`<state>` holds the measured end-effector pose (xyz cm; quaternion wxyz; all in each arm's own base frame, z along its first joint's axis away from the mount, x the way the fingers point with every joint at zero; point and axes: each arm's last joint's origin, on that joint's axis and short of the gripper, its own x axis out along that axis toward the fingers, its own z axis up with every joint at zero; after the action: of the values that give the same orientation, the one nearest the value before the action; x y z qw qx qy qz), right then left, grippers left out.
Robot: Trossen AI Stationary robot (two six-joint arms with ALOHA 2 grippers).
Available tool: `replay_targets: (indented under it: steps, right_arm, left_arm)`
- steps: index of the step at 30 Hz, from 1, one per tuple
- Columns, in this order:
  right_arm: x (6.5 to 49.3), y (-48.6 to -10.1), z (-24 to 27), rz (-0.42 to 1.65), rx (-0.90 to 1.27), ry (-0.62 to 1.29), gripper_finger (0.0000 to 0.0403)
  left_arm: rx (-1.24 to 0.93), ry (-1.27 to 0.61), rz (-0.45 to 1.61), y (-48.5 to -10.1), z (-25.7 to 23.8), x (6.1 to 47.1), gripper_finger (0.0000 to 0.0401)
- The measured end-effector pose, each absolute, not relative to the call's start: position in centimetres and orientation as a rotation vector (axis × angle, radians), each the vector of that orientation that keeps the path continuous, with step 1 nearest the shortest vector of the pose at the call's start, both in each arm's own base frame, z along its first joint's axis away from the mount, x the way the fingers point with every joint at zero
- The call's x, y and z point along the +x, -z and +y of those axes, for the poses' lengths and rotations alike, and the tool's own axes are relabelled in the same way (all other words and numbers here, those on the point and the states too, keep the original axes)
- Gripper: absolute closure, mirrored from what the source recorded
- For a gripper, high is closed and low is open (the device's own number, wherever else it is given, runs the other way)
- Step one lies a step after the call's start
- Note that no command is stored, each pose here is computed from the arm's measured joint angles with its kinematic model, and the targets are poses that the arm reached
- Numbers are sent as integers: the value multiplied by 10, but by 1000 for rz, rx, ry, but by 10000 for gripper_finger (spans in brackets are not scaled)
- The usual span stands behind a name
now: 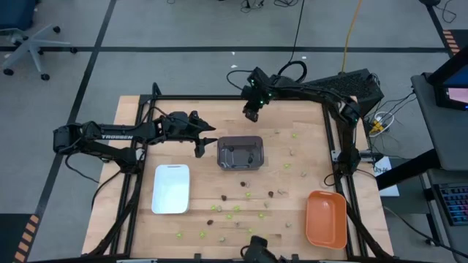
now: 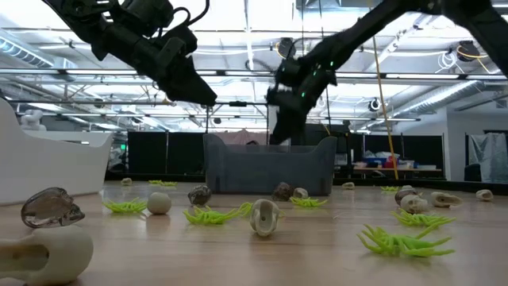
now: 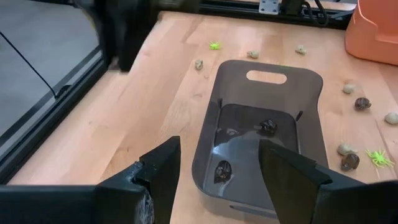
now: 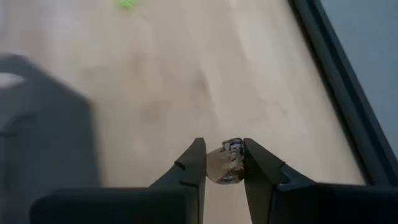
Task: Sort Halloween decoration
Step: Put the black skull toy into the black bin
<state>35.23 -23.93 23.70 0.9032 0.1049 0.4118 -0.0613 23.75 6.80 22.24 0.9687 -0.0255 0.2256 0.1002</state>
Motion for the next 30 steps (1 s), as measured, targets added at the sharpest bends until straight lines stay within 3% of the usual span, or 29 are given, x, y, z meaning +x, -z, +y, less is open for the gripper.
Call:
replay_targets:
  steps: [13,18,30]
  right_arm:
    - [340,-293,-130,869,136,-166,352]
    - [338,-280,-86,749,47,-106,352]
    - [332,-229,-16,219,-285,-59,352]
  left_arm:
    - [-52,-201,456,-222,68,238,186]
    - [-52,-201,452,-223,68,238,186]
    - [-51,-201,452,-223,68,238,186]
